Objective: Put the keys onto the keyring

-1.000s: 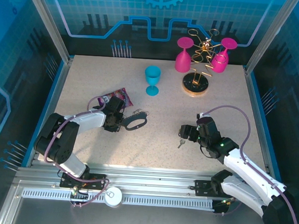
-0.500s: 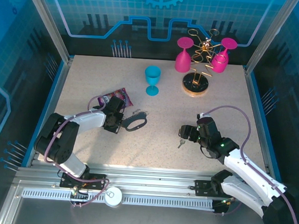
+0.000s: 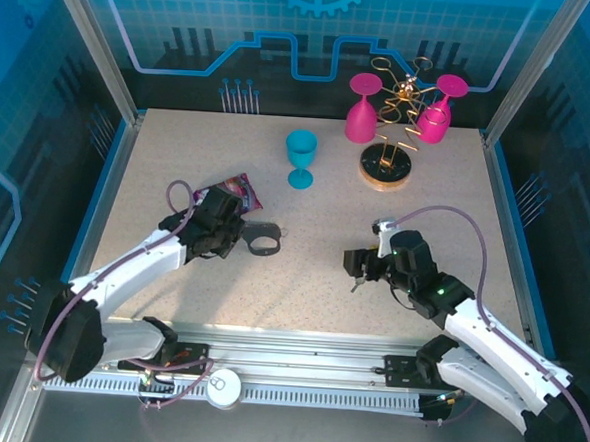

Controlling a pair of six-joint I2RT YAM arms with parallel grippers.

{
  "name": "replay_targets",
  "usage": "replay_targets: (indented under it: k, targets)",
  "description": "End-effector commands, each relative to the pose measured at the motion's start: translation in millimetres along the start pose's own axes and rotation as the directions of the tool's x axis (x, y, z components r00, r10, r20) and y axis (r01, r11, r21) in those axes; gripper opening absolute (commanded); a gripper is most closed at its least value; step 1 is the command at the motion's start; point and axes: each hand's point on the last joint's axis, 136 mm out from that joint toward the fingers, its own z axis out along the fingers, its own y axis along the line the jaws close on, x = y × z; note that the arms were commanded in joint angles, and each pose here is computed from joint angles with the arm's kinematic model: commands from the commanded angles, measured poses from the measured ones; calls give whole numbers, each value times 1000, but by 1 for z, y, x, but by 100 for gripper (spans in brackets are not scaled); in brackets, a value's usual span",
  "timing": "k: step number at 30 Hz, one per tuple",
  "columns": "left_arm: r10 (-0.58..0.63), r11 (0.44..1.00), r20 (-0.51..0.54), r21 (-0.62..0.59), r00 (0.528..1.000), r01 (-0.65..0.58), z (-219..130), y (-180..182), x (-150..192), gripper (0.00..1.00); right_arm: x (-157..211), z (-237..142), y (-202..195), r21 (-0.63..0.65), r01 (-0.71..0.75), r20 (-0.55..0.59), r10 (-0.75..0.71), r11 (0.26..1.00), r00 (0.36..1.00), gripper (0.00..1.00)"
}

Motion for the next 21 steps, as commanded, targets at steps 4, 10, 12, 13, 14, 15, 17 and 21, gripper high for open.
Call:
replay_targets:
  k: [4, 10, 12, 13, 14, 15, 17, 21]
  targets:
    - [94, 996, -89, 7, 992, -94, -33, -1, 25, 0, -40, -6, 69, -167, 295, 239, -252, 941, 938, 71]
    - [92, 993, -140, 85, 986, -81, -53, -26, 42, 0, -44, -1, 95, -157, 468, 365, -389, 869, 846, 67]
    - [59, 995, -164, 86, 985, -46, -59, -33, 46, 0, -49, -2, 98, -138, 506, 411, -416, 851, 811, 67]
    - [45, 996, -180, 85, 983, -31, -61, -36, 48, 0, -53, -2, 99, -124, 524, 433, -430, 842, 792, 67]
    - [35, 996, -193, 84, 981, -19, -62, -39, 50, 0, -56, -3, 99, -110, 538, 447, -442, 836, 778, 67]
    - [29, 996, -208, 87, 978, -11, -64, -41, 53, 0, -59, -3, 100, -94, 553, 458, -457, 828, 762, 67]
    - [5, 996, -231, 83, 973, 15, -66, -44, 57, 0, -62, -4, 102, -75, 584, 471, -488, 808, 735, 66]
    - [-12, 996, -261, 85, 965, 35, -69, -48, 67, 0, -64, -7, 112, -69, 660, 503, -545, 748, 671, 72]
